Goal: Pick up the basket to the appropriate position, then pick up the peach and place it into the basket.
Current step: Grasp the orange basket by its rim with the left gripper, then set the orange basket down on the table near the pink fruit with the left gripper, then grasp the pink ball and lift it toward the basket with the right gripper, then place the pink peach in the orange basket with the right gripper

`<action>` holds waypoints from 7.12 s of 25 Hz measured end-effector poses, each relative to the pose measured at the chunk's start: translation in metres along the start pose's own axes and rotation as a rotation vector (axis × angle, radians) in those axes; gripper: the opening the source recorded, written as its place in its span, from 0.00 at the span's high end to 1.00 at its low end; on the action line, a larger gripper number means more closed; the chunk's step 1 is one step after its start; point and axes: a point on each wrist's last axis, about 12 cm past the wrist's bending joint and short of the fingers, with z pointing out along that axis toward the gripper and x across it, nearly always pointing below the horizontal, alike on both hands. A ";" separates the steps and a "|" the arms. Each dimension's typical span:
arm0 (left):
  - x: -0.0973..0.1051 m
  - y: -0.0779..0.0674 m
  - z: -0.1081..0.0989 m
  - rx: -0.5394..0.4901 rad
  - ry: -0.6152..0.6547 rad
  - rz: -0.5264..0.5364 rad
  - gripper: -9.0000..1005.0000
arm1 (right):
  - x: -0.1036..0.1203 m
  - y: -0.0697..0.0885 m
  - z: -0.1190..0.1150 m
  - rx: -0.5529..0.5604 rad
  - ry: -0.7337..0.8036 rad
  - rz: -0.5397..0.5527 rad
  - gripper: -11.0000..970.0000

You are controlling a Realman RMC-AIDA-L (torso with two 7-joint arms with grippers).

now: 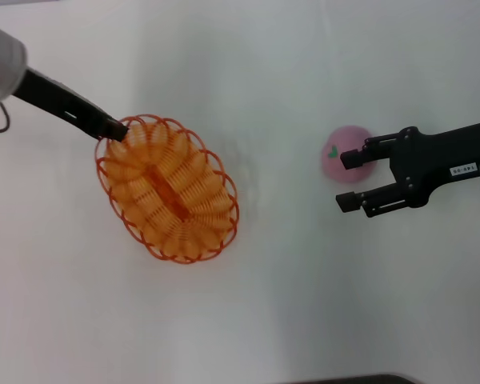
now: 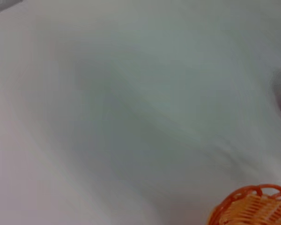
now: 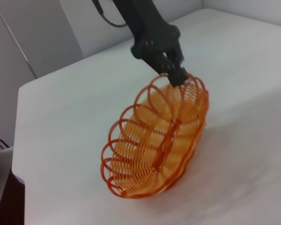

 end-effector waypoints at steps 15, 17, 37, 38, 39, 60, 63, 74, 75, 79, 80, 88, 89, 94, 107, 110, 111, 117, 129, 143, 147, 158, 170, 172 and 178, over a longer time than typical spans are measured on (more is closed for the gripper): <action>0.016 0.002 -0.030 -0.021 -0.133 -0.436 0.94 | -0.005 -0.006 -0.009 0.050 -0.067 0.005 0.15; 0.019 0.001 -0.025 -0.016 -0.149 -0.481 0.94 | -0.006 -0.007 -0.009 0.058 -0.077 0.004 0.15; 0.080 0.010 0.022 0.021 -0.402 -0.873 0.93 | -0.018 -0.016 -0.024 0.085 -0.072 -0.060 0.15; 0.080 0.010 0.022 0.020 -0.404 -0.875 0.92 | -0.019 -0.016 -0.024 0.084 -0.071 -0.062 0.15; 0.082 0.010 0.024 0.019 -0.401 -0.878 0.92 | -0.019 -0.016 -0.024 0.084 -0.070 -0.064 0.15; 0.104 0.002 -0.033 -0.050 -0.657 -0.238 0.51 | -0.069 -0.028 -0.031 0.103 -0.084 0.034 0.15; 0.122 -0.010 -0.038 0.038 -0.744 -0.026 0.51 | -0.091 -0.029 -0.037 0.097 -0.081 0.051 0.16; 0.163 -0.025 -0.005 0.102 -0.694 0.184 0.18 | -0.144 -0.026 -0.051 0.233 0.152 0.048 0.18; 0.164 -0.026 -0.003 0.107 -0.690 0.188 0.16 | -0.143 -0.025 -0.049 0.230 0.188 0.048 0.18; 0.164 -0.028 0.004 0.129 -0.688 0.212 0.11 | -0.139 -0.022 -0.036 0.204 0.310 0.069 0.19; 0.164 -0.028 0.004 0.132 -0.685 0.217 0.11 | -0.138 -0.021 -0.032 0.199 0.336 0.071 0.19; 0.162 -0.029 0.007 0.147 -0.648 0.252 0.11 | -0.134 -0.021 -0.001 0.248 0.494 0.058 0.21; 0.161 -0.029 0.007 0.150 -0.646 0.254 0.11 | -0.134 -0.021 0.004 0.256 0.512 0.051 0.22; 0.161 -0.030 0.008 0.154 -0.644 0.253 0.11 | -0.128 -0.021 0.025 0.297 0.595 0.022 0.23; 0.165 -0.035 0.010 0.211 -0.657 0.226 0.11 | -0.101 -0.029 0.062 0.258 0.659 0.051 0.26; 0.164 -0.036 0.009 0.220 -0.661 0.229 0.11 | -0.100 -0.028 0.064 0.254 0.659 0.053 0.26; 0.165 -0.037 0.008 0.224 -0.663 0.230 0.11 | -0.100 -0.028 0.064 0.254 0.659 0.055 0.27; 0.165 -0.040 0.008 0.251 -0.669 0.235 0.11 | -0.100 -0.028 0.065 0.253 0.660 0.060 0.54; 0.166 -0.039 0.008 0.248 -0.665 0.231 0.11 | -0.139 -0.018 0.050 0.231 0.480 0.036 0.69; 0.165 -0.040 0.007 0.253 -0.669 0.223 0.11 | -0.186 -0.025 0.095 0.225 0.217 -0.064 0.69; 0.164 -0.039 0.007 0.250 -0.677 0.220 0.11 | -0.181 -0.026 0.111 0.192 0.198 -0.067 0.69; 0.160 -0.039 0.009 0.256 -0.685 0.226 0.11 | -0.173 -0.020 0.134 0.149 0.215 -0.049 0.65; 0.159 -0.040 0.011 0.262 -0.682 0.232 0.11 | -0.170 -0.016 0.142 0.131 0.227 -0.062 0.34; 0.159 -0.040 0.010 0.265 -0.683 0.231 0.11 | -0.170 -0.015 0.140 0.121 0.216 -0.060 0.29; 0.161 -0.037 0.006 0.249 -0.700 0.213 0.11 | -0.165 -0.008 0.110 0.084 0.161 -0.102 0.04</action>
